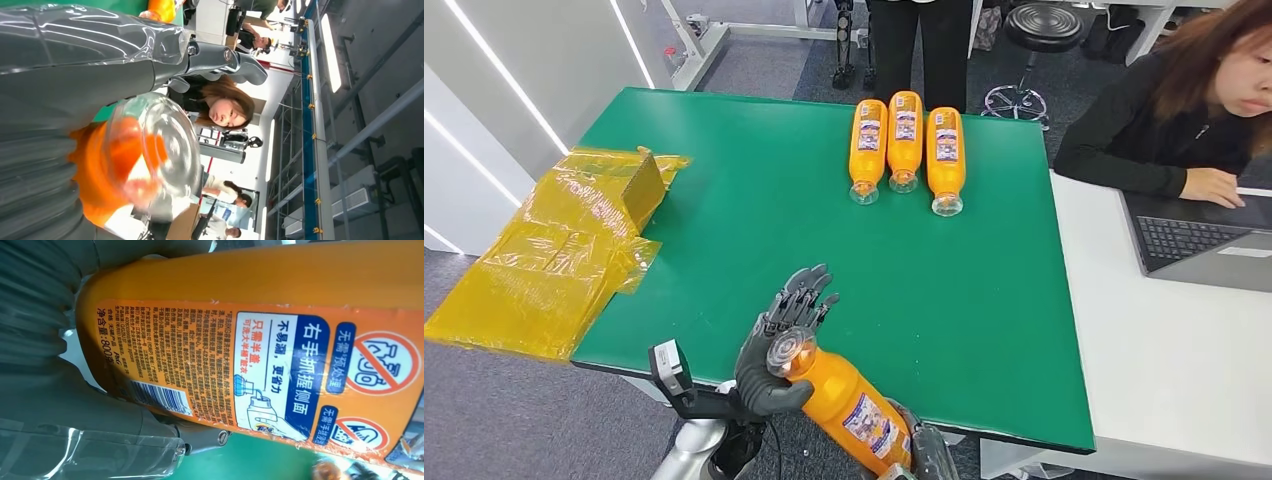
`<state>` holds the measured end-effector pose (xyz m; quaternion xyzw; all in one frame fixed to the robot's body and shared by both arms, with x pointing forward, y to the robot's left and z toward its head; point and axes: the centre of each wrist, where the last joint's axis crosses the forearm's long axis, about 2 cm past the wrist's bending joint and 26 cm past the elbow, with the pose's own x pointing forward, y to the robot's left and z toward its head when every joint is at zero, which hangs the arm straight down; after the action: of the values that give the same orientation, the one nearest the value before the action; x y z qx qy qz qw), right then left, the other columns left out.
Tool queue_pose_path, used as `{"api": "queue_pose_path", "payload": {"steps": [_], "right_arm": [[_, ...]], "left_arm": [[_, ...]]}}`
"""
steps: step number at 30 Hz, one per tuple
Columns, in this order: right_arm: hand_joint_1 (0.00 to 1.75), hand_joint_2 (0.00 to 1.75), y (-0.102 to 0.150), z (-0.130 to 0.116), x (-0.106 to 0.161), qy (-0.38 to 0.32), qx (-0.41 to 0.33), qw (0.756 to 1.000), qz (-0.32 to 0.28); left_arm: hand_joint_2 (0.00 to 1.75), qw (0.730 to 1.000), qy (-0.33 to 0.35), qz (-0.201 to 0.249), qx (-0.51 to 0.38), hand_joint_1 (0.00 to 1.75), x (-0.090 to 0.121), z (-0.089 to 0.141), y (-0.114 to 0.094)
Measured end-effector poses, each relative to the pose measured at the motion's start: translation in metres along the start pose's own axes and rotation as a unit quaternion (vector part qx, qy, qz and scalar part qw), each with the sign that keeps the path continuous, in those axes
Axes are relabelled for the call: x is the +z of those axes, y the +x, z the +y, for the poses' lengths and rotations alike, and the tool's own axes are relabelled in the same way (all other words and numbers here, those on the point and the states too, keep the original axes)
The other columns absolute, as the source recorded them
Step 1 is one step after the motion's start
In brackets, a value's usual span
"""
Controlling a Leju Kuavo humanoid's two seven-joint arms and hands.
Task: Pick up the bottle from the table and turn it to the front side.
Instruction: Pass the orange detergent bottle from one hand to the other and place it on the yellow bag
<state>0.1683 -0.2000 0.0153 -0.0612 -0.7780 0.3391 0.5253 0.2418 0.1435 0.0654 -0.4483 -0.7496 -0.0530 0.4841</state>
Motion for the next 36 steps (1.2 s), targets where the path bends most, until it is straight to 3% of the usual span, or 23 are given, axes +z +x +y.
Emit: {"api": "queue_pose_path", "payload": {"steps": [10,14,15,31,32,35,36], "right_arm": [[1.75,1.75,0.010,-0.005,-0.016,0.000,0.024,0.999,-0.029],[1.75,1.75,0.015,-0.009,-0.021,0.001,0.031,0.999,-0.033],[1.75,1.75,0.015,-0.009,-0.022,0.002,0.031,0.999,-0.033],[1.75,1.75,0.017,-0.011,-0.020,0.003,0.021,0.999,-0.027],[1.53,1.75,0.017,-0.011,-0.019,0.002,0.021,0.999,-0.027],[0.22,1.75,0.017,-0.012,-0.019,0.001,0.023,0.999,-0.026],[0.00,1.75,0.017,-0.012,-0.019,0.000,0.024,0.999,-0.027]], "left_arm": [[1.75,1.000,0.001,0.000,0.006,0.00,-0.001,-0.003,-0.002],[1.75,1.000,-0.002,0.001,0.007,1.68,-0.003,-0.005,-0.004],[1.75,1.000,-0.003,0.001,0.006,1.75,-0.003,-0.005,-0.004],[1.75,1.000,-0.008,0.004,0.001,1.75,-0.003,-0.009,-0.005],[1.75,1.000,-0.008,0.003,0.001,1.75,-0.003,-0.009,-0.006],[1.75,1.000,-0.007,0.003,-0.001,1.75,-0.004,-0.010,-0.006],[1.75,1.000,-0.007,0.003,-0.001,1.75,-0.005,-0.011,-0.006]]}}
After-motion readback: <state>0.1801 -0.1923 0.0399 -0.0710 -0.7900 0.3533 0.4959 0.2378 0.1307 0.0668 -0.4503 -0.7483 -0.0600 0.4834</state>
